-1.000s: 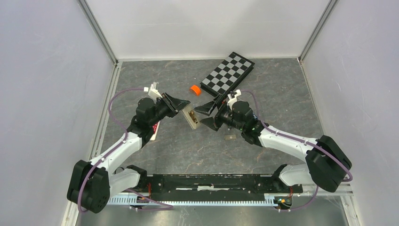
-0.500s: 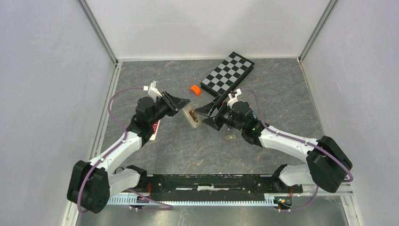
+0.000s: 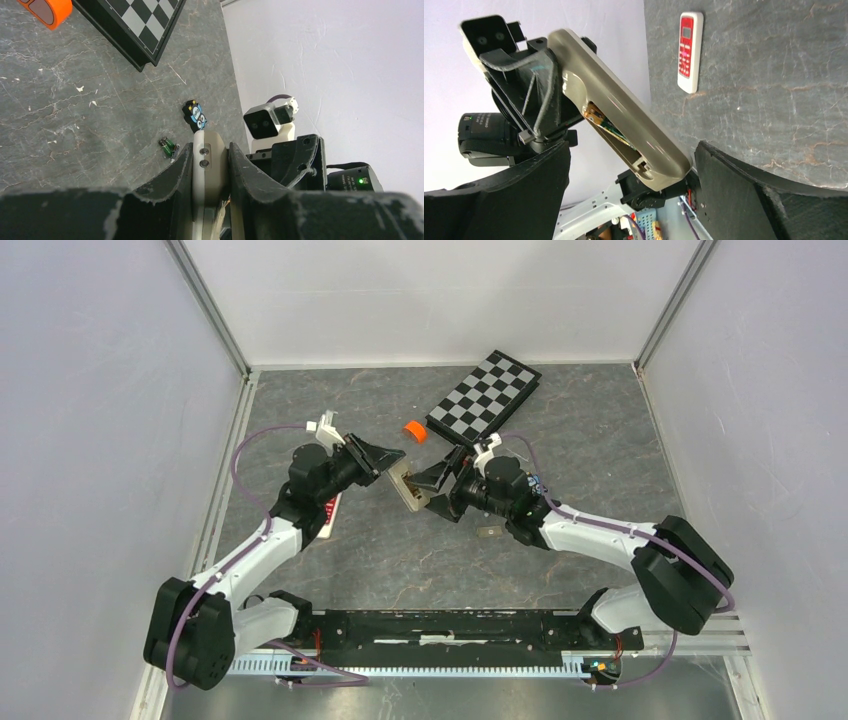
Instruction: Load the batteries into the remote control
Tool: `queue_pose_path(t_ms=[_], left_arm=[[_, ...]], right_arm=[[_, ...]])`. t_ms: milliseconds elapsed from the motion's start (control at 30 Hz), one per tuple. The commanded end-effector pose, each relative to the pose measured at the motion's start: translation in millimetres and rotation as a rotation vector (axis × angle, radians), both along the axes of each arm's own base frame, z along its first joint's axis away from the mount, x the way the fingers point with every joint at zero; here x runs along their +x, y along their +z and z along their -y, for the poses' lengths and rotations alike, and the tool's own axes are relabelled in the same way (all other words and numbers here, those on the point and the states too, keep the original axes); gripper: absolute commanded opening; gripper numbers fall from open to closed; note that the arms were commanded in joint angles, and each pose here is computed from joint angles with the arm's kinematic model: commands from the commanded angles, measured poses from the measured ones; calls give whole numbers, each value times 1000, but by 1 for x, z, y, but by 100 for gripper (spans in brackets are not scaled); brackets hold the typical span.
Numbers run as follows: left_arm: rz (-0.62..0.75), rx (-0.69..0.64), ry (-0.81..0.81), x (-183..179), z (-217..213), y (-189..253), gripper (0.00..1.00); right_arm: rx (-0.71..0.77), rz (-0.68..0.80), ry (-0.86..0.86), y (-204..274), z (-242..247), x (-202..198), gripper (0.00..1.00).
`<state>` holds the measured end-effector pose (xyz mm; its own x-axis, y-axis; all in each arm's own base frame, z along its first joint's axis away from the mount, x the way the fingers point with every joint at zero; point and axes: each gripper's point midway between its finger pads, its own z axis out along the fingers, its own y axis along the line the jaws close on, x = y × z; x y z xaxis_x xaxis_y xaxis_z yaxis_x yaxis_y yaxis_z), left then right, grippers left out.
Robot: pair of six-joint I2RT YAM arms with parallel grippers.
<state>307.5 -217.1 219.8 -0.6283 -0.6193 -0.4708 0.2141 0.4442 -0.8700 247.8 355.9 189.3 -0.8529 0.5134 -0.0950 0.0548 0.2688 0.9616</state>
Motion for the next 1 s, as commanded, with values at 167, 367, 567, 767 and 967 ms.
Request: queue_pose_path(t_ms=[167, 367, 567, 767, 967], left_arm=[[106, -47, -2, 5, 1, 40, 2], [113, -59, -18, 2, 3, 40, 2], [121, -46, -49, -2, 6, 39, 2], [114, -38, -75, -7, 8, 34, 2], [129, -35, -89, -10, 9, 34, 2]], right_arm=[[105, -1, 27, 26, -13, -1, 98], [167, -11, 13, 34, -18, 5, 98], [205, -23, 6, 37, -22, 9, 98], [236, -31, -7, 40, -20, 14, 98], [279, -50, -3, 39, -19, 12, 88]])
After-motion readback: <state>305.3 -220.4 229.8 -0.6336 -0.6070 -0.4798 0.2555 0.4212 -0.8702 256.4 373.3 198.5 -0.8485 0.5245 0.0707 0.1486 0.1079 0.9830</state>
